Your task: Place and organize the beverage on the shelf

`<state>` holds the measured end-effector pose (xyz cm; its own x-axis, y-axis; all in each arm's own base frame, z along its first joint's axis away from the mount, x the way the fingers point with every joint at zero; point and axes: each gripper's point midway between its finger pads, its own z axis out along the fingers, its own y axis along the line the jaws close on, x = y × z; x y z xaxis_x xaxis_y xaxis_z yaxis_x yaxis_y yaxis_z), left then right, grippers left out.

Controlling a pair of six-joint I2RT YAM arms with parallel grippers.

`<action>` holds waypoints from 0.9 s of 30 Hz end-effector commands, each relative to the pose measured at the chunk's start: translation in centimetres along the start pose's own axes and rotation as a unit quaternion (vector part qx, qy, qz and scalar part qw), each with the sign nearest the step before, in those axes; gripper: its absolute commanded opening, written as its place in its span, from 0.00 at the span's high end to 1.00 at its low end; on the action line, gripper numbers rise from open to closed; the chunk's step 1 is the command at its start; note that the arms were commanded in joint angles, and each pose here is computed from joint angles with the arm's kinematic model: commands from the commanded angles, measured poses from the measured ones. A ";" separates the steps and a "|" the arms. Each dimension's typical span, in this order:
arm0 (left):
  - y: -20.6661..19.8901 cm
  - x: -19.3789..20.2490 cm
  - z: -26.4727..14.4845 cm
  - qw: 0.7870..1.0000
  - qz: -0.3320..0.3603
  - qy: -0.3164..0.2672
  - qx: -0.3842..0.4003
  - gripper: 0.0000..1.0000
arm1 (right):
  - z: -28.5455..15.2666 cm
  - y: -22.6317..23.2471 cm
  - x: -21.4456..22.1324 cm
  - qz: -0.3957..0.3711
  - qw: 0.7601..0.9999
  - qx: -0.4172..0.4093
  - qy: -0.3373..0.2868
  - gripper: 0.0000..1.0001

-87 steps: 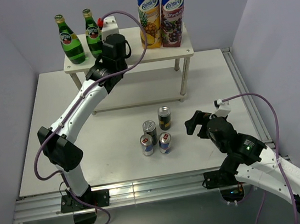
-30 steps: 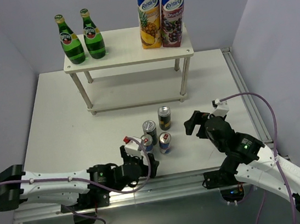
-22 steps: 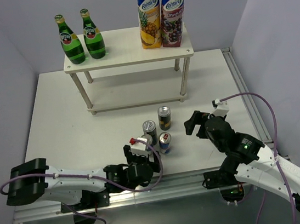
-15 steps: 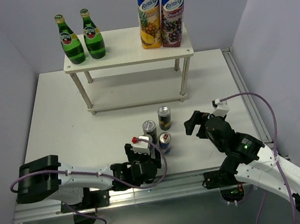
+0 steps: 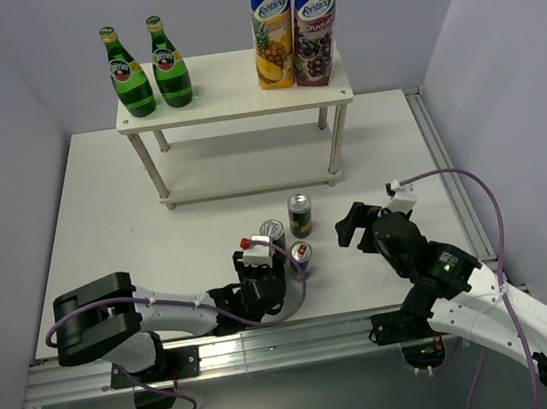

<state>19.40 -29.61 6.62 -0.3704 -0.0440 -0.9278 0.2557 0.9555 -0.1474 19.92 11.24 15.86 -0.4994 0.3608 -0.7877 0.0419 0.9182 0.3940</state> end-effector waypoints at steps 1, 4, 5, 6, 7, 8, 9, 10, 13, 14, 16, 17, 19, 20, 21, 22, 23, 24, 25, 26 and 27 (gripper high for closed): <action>-0.3 -1.4 0.9 1.000 -0.017 -0.018 0.006 0.36 | 0.1 0.4 -0.7 0.006 1.000 -0.002 -0.014 0.00; 0.3 -1.6 1.2 1.000 -0.014 -0.014 -0.005 0.69 | 0.2 0.4 -0.6 0.004 1.000 -0.001 -0.013 0.00; 0.4 -1.8 1.1 1.000 -0.016 -0.014 -0.007 0.76 | 0.2 0.4 -0.6 0.003 1.000 0.000 -0.012 0.00; 0.8 -2.1 0.8 1.000 -0.011 -0.011 -0.013 0.82 | 0.2 0.4 -0.6 0.002 1.000 0.002 -0.011 0.00; 1.1 -2.5 0.6 1.000 -0.013 -0.013 -0.019 0.91 | 0.2 0.4 -0.6 0.002 1.000 0.002 -0.011 0.00; 1.5 -2.7 0.3 0.999 -0.017 -0.010 -0.027 0.95 | 0.2 0.4 -0.6 0.002 1.000 0.002 -0.011 0.00; 1.7 -3.9 -0.3 0.999 -0.027 -0.016 -0.028 0.99 | 0.3 0.3 -0.5 0.002 1.000 0.003 -0.011 0.00; 3.0 -3.9 -0.8 0.999 -0.008 -0.010 -0.049 1.00 | 0.3 0.3 -0.6 0.003 1.000 0.002 -0.012 0.00; 4.9 -5.9 -2.3 0.997 -0.012 -0.022 -0.069 1.00 | 0.1 0.5 -0.7 0.005 1.000 -0.004 -0.015 0.00; 5.5 -6.7 -2.5 0.997 -0.007 -0.032 -0.077 1.00 | 0.1 0.5 -0.7 0.005 1.000 -0.005 -0.016 0.00; 6.7 -8.5 -2.8 0.995 -0.021 -0.046 -0.083 1.00 | 0.1 0.5 -0.7 0.005 1.000 -0.005 -0.016 0.00; 7.2 -9.3 -2.7 0.995 -0.011 -0.051 -0.086 1.00 | 0.2 0.5 -0.7 0.005 1.000 -0.004 -0.015 0.00; 8.8 -11.0 -2.4 0.993 -0.021 -0.065 -0.102 1.00 | 0.2 0.5 -0.6 0.004 1.000 -0.004 -0.014 0.00; 9.3 -11.9 -2.4 0.992 -0.015 -0.072 -0.105 1.00 | 0.1 0.5 -0.7 0.004 1.000 -0.005 -0.014 0.00; 9.2 -12.8 -2.1 0.992 -0.027 -0.080 -0.096 1.00 | 0.1 0.5 -0.7 0.006 1.000 -0.005 -0.015 0.00; 10.3 -13.8 -1.6 0.989 -0.034 -0.087 -0.111 1.00 | 0.1 0.5 -0.7 0.006 1.000 -0.007 -0.016 0.00; 10.7 -14.2 -1.2 0.989 -0.026 -0.089 -0.114 1.00 | -0.1 0.6 -0.8 0.010 1.000 -0.012 -0.020 0.00; 10.6 -15.2 -0.7 0.989 -0.037 -0.097 -0.105 1.00 | -0.2 0.6 -0.8 0.010 1.000 -0.014 -0.021 0.00; 11.7 -16.0 0.0 0.987 -0.044 -0.101 -0.118 1.00 | -0.1 0.5 -0.9 0.011 1.000 -0.015 -0.022 0.00; 12.0 -15.9 0.8 0.987 -0.042 -0.094 -0.121 1.00 | -0.2 0.6 -0.8 0.011 1.000 -0.017 -0.022 0.00; 11.8 -17.1 1.4 0.987 -0.051 -0.098 -0.115 1.00 | -0.2 0.5 -0.9 0.010 1.000 -0.016 -0.022 0.00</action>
<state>26.93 -16.34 15.22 -0.2836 -0.0895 -0.9547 -0.0332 0.9960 -0.0835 19.88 11.21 16.21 -0.4889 0.3707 -0.7896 0.0357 0.9130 0.4065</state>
